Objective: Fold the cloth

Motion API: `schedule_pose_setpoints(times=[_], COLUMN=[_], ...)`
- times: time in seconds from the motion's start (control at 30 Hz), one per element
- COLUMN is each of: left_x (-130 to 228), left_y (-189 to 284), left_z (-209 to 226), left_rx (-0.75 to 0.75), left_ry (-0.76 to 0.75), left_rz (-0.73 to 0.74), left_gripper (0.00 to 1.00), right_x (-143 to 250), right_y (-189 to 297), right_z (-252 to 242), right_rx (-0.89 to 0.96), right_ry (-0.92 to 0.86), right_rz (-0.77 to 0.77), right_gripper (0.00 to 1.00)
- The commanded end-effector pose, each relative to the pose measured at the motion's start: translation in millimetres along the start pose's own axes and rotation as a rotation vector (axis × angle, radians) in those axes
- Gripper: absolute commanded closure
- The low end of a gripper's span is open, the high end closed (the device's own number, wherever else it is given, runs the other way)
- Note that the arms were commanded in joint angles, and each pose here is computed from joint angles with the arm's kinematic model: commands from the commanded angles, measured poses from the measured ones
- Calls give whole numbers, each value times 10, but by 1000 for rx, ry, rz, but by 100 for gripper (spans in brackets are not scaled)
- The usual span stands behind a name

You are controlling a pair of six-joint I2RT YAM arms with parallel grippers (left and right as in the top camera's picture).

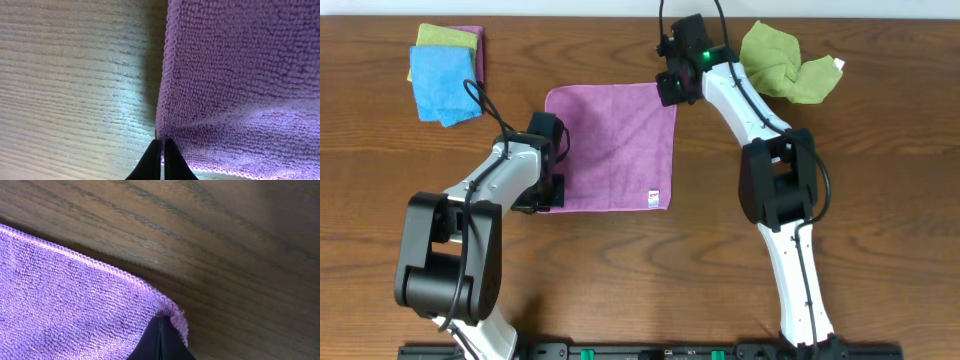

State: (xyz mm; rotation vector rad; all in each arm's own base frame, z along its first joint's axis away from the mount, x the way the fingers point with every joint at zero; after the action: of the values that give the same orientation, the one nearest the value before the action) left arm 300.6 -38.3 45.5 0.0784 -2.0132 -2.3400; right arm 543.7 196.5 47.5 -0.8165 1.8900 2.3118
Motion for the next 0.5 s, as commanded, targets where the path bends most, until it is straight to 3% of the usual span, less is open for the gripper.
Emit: schedule_pose_setpoints(times=[0.0, 0.1, 0.13, 0.17, 0.2, 0.27, 0.47], left_x=[7, -8, -13, -17, -20, -28, -77], left_y=[-51, -51, -51, -51, -51, -51, -50], left_z=[31, 23, 22, 21, 18, 13, -6], left_rx=[-26, -21, -20, -19, -17, -14, -2], left_ry=[25, 36, 42, 50, 54, 55, 59], left_rz=[5, -2, -5, -7, -8, -12, -36], left_gripper=[94, 94, 94, 94, 94, 94, 94], right_x=[67, -133, -219, -302, -400, -535, -702], right_y=[-74, 118, 224, 335, 499, 783, 1789], right_z=[-106, -32, -6, 31, 74, 116, 251], right_rx=[27, -30, -49, -71, -91, -96, -87], right_ry=[4, 9, 12, 16, 23, 31, 102], right_rz=[27, -36, -62, -87, -116, -155, -233], right_gripper=[99, 99, 88, 64, 48, 29, 21])
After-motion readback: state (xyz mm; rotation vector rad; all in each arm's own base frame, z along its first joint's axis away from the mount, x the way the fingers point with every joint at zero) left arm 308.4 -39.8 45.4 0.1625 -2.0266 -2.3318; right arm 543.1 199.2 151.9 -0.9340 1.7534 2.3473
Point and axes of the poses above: each gripper's point midway between its finger pads, its own y axis back along the fingers, its own z axis along the line the jaws close on, x = y × z, the point moved 5 cm from there along y, back along the fingers, and after that the axes turned 2 degrees about y, right-handed, at the moved point
